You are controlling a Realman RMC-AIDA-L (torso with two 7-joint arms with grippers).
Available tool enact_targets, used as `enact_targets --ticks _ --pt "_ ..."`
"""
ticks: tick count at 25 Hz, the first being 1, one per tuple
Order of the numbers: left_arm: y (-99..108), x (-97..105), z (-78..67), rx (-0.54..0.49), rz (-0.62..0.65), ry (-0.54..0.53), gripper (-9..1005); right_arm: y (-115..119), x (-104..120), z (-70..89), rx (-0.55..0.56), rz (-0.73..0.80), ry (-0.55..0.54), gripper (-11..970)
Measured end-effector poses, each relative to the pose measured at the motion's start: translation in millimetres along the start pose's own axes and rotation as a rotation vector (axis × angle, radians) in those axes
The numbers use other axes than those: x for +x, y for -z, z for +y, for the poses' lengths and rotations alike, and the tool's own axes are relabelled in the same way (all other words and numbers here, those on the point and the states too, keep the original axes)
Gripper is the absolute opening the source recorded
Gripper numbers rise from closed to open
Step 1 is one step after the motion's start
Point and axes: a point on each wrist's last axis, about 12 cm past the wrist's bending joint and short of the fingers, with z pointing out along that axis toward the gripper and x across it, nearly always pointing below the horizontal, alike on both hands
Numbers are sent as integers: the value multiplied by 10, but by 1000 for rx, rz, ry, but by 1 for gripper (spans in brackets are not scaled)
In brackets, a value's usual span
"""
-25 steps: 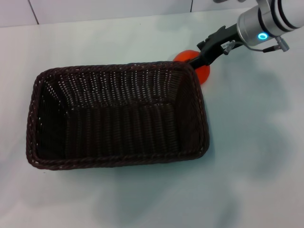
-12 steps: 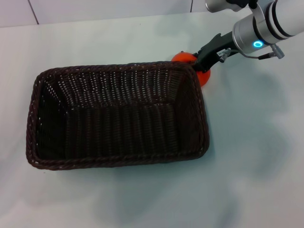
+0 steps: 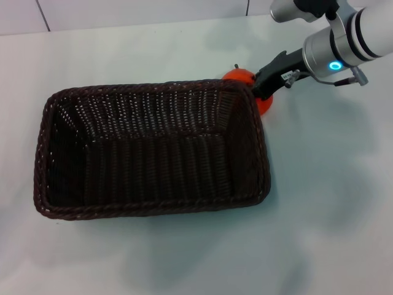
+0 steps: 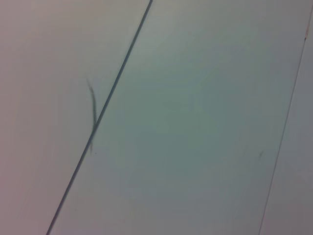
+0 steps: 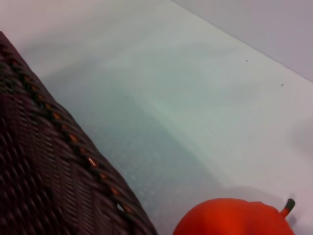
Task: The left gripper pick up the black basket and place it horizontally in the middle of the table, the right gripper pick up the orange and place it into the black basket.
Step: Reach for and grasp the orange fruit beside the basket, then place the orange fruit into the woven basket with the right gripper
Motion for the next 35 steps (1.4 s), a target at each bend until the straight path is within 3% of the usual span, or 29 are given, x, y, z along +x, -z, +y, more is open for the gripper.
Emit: enact_targets --ticks 10,15,19,21,25,29,35 --pt "30 -4 -24 14 -8 10 647 104 -132 112 -8 83 -95 118" --pt "47 -8 -36 22 -13 22 646 299 -215 268 -19 263 -224 78" --pt "88 -25 -43 27 -23 30 646 462 -259 247 19 473 -285 70" --pt "105 -30 -44 27 -25 29 645 540 -248 172 81 600 -290 70" --pt "118 -31 -43 25 -25 29 645 629 -110 -91 280 725 -176 71" --pt "118 -32 -43 26 -26 29 645 593 93 -413 482 700 -33 71" --pt "115 -45 -37 20 -40 29 644 426 199 -689 598 577 70 121"
